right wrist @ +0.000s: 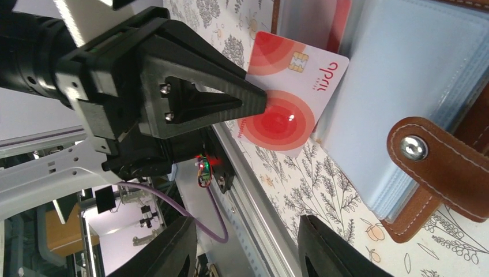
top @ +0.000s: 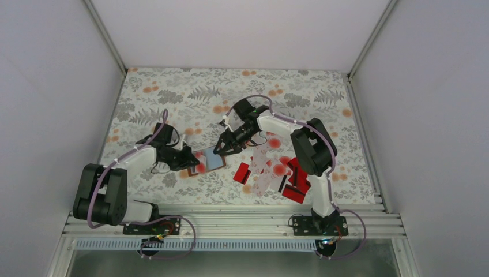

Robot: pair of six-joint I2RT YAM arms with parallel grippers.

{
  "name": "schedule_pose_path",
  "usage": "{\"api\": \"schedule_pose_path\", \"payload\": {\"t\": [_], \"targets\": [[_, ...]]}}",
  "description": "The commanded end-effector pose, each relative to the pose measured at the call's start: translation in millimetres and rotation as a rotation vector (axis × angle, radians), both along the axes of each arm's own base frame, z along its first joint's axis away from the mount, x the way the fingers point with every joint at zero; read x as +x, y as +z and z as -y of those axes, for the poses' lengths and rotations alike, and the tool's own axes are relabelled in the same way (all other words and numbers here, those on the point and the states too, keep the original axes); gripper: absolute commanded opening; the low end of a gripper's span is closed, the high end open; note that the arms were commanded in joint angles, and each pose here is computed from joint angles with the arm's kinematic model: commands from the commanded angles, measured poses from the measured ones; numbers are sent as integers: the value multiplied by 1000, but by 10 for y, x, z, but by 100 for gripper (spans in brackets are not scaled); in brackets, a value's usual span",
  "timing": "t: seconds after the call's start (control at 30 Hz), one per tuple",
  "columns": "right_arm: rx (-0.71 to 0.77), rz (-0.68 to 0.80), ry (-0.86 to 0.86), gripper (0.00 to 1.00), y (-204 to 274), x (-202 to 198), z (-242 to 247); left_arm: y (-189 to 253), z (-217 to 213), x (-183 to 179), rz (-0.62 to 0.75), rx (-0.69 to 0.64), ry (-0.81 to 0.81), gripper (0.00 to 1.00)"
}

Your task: Put the credit cards into the card holder

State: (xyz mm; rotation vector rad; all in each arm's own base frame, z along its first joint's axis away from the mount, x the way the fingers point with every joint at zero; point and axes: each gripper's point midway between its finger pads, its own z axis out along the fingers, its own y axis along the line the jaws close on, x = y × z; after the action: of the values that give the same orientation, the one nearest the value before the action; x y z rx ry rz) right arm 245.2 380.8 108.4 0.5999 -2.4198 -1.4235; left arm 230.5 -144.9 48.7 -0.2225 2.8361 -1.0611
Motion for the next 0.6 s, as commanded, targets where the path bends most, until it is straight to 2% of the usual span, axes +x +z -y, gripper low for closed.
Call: {"api": "schedule_pose_path", "payload": {"t": [0.0, 0.57], "targets": [[2, -19, 38, 44, -97, -71, -30, 57, 61, 97, 41, -35, -14, 2], [-67, -75, 51, 40, -611, -140, 48, 44, 79, 92, 54, -45, -31, 2]]}}
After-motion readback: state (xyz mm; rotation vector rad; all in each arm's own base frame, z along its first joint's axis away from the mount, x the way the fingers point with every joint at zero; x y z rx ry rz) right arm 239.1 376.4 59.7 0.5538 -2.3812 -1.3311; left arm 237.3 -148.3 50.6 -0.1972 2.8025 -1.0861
